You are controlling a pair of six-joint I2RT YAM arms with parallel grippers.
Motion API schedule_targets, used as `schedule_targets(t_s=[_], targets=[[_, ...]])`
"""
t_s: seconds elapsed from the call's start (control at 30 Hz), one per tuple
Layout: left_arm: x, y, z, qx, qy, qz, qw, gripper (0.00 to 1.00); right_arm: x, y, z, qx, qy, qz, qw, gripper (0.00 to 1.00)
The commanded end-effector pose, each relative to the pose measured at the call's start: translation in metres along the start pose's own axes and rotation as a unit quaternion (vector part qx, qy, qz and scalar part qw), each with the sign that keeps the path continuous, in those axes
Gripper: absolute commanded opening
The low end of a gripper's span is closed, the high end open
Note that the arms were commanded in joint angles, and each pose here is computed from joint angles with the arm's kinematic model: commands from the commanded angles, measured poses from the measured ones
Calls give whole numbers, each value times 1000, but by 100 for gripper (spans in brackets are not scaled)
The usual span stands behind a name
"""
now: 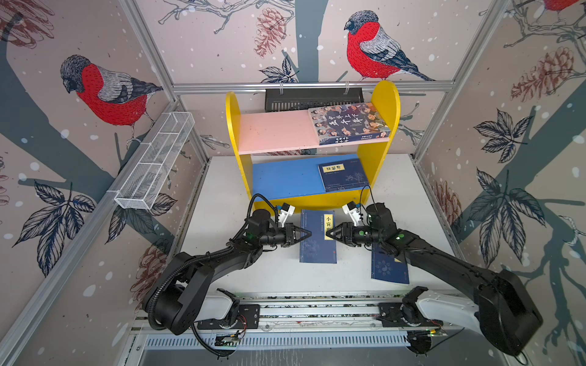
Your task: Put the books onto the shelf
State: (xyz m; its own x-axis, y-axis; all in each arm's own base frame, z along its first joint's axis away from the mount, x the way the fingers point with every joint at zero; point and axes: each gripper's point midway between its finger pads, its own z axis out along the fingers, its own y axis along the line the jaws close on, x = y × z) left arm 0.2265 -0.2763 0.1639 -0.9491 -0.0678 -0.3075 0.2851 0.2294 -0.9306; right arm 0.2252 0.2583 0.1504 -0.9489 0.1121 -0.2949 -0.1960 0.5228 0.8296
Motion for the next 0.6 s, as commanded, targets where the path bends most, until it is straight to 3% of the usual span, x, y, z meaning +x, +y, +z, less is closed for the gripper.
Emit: schedule_targets(t_s=[0.0, 0.2, 0.37, 0.57], targets=[[-9, -12, -1, 1, -4, 48, 999, 0, -7, -35, -11, 72, -32, 33, 996, 55], [-16, -41, -6, 22, -8, 101, 995, 0, -20, -16, -37, 42, -117, 45, 991, 62], [-30, -64, -10, 23, -17, 158, 987, 0, -21, 10, -56, -20, -169, 48, 984, 65], [-57, -79, -11, -2, -44, 164, 986, 0, -21, 30, -68, -54, -216, 38, 974, 65]])
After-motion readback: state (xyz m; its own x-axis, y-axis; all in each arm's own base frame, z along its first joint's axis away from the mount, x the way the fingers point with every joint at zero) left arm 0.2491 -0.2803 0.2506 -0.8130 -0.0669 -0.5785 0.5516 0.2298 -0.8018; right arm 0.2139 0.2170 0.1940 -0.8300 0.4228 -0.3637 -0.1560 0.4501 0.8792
